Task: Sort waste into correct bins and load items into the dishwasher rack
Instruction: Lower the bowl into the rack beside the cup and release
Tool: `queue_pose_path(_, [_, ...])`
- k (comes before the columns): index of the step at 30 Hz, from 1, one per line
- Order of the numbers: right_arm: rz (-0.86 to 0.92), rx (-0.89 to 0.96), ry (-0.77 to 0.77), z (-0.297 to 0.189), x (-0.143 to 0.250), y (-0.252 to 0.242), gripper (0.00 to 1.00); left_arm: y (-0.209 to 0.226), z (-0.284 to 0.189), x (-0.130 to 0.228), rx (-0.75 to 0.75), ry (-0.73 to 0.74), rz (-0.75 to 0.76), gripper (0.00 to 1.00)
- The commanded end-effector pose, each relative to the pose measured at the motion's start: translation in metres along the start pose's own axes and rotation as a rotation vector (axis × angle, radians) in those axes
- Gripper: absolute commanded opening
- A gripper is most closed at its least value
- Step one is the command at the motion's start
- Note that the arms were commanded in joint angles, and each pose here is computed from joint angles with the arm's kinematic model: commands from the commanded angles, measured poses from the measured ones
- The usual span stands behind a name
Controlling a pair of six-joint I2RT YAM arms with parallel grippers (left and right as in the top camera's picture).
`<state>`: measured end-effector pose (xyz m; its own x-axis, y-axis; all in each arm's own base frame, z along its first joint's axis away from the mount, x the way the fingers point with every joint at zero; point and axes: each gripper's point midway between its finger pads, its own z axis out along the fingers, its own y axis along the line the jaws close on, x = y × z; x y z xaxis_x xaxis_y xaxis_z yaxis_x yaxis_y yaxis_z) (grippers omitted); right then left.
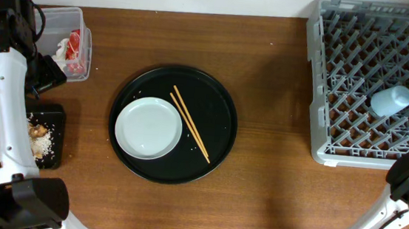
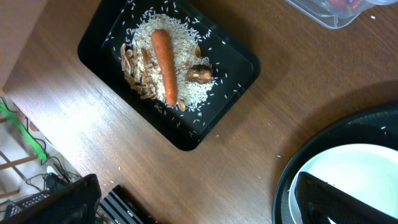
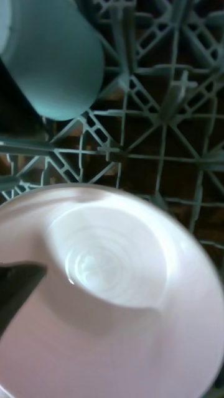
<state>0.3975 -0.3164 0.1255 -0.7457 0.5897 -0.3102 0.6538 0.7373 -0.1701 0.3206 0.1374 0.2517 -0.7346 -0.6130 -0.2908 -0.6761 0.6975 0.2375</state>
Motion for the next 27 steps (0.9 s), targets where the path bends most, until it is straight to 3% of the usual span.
queue_pose_path(1, [-0.002, 0.021, -0.005, 0.002, -0.001, -0.002, 0.52, 0.004, -0.004, -0.001, 0.002, -0.013, -0.021, 0.99])
queue_pose_path(5, [0.002, 0.021, -0.009, 0.002, -0.002, -0.002, 0.38, 0.004, -0.004, -0.001, 0.002, -0.013, -0.021, 0.99])
queue_pose_path(20, [-0.005, 0.024, 0.015, 0.018, 0.001, -0.001, 0.36, 0.004, -0.004, -0.001, 0.002, -0.013, -0.021, 0.99])
queue_pose_path(25, [0.003, 0.023, -0.002, 0.013, -0.004, -0.003, 0.06, 0.004, -0.004, -0.001, 0.002, -0.013, -0.021, 0.99])
queue_pose_path(27, [0.005, 0.019, -0.009, 0.009, -0.007, -0.003, 0.04, 0.004, -0.004, -0.001, 0.002, -0.013, -0.021, 0.99])
